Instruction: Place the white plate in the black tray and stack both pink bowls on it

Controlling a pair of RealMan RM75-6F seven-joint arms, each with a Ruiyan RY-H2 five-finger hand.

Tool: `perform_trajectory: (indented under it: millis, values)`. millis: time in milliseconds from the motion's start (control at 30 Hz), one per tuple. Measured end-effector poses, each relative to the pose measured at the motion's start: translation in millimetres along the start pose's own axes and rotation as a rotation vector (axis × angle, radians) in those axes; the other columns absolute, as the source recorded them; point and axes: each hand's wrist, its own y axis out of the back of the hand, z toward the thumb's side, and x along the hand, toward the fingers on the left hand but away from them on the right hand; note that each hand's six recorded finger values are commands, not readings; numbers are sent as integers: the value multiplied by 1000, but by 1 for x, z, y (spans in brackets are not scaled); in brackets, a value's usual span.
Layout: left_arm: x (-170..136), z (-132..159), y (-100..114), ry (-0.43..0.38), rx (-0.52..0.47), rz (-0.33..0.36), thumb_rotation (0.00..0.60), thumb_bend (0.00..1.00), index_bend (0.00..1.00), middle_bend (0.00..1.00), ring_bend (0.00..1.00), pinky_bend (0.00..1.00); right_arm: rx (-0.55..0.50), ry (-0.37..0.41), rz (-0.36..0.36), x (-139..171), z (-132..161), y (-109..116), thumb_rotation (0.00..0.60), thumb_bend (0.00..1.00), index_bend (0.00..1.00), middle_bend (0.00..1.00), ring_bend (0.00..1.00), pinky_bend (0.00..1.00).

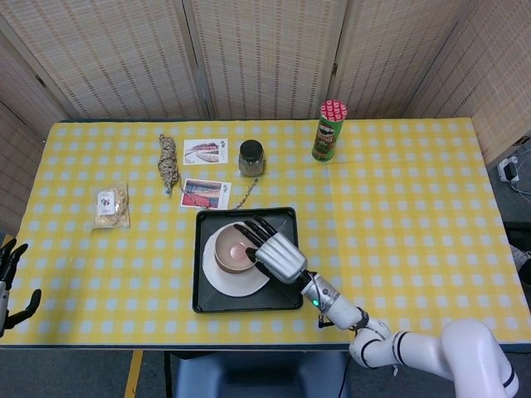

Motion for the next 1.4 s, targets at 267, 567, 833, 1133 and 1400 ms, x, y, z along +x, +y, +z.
perform_trajectory:
  millis: [267,567,833,1133,1400]
  values:
    - [-1,0,0,-9,-7,-7,600,463,0,0,0,0,2,-5,9,-3,3,-9,600,472,673,67,0,0]
    - [-2,2,0,-13,-9,-5,600,464,0,0,0,0,10,-10,31,-2,2,-13,600,471,592,43,0,0]
    - [-4,6,-3,-41,-14,-25,600,464,0,0,0,0,41,-27,61,2,-6,-13,600,472,474,0,0,0]
    - [-3,6,-2,-37,-16,-23,600,464,0,0,0,0,22,-51,45,12,-11,-1,600,472,331,0,0,0]
    - [-4,8,-4,-42,-3,-32,600,464,0,0,0,0,15,-177,-81,80,-44,49,600,471,118,0,0,0]
